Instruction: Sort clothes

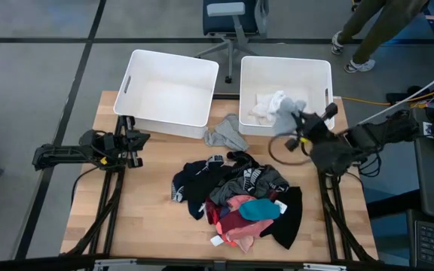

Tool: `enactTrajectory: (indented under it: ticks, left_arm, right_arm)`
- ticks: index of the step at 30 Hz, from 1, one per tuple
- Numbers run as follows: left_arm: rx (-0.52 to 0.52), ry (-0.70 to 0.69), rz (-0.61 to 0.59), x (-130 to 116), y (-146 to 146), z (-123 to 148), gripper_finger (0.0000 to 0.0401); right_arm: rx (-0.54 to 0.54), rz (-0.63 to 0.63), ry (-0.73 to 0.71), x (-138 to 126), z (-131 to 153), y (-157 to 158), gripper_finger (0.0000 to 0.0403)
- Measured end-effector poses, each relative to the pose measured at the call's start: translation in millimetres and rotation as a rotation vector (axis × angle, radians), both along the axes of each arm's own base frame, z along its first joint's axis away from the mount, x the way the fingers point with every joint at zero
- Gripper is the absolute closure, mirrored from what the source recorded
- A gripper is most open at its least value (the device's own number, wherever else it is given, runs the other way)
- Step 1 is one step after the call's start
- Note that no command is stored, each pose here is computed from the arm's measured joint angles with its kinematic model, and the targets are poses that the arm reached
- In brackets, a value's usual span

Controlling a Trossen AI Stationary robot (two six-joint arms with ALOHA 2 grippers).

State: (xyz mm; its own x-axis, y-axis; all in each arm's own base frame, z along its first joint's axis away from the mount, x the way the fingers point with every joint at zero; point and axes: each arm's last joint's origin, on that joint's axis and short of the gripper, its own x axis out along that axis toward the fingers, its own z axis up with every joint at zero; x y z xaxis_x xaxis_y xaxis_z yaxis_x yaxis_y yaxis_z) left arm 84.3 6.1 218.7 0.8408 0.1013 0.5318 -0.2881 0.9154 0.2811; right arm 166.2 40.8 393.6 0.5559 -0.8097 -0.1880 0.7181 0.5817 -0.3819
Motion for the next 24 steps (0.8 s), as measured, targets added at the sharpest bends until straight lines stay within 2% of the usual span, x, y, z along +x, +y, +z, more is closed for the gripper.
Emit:
enactTrajectory:
  ticks: [4,11,18,24]
  left_arm:
    - [0.000,0.000,0.000,0.0,0.0,0.0,0.0397]
    - [0.005,0.001,0.003,0.0,0.0,0.0,0.0397]
    - [0.008,0.001,0.004,0.0,0.0,0.0,0.0397]
    - [0.007,0.000,0.005,-0.1,0.0,0.1,0.0397]
  right_arm:
    - [-0.003,-0.134,0.056,6.9,-0.3,-29.3,0.0372]
    - [0.073,-0.334,0.108,8.3,-2.9,-82.8,0.0372]
    - [0.245,-0.340,0.145,11.7,-11.4,-126.7,0.0363]
    - [0.392,-0.331,0.176,20.1,-27.1,-154.9,0.0315]
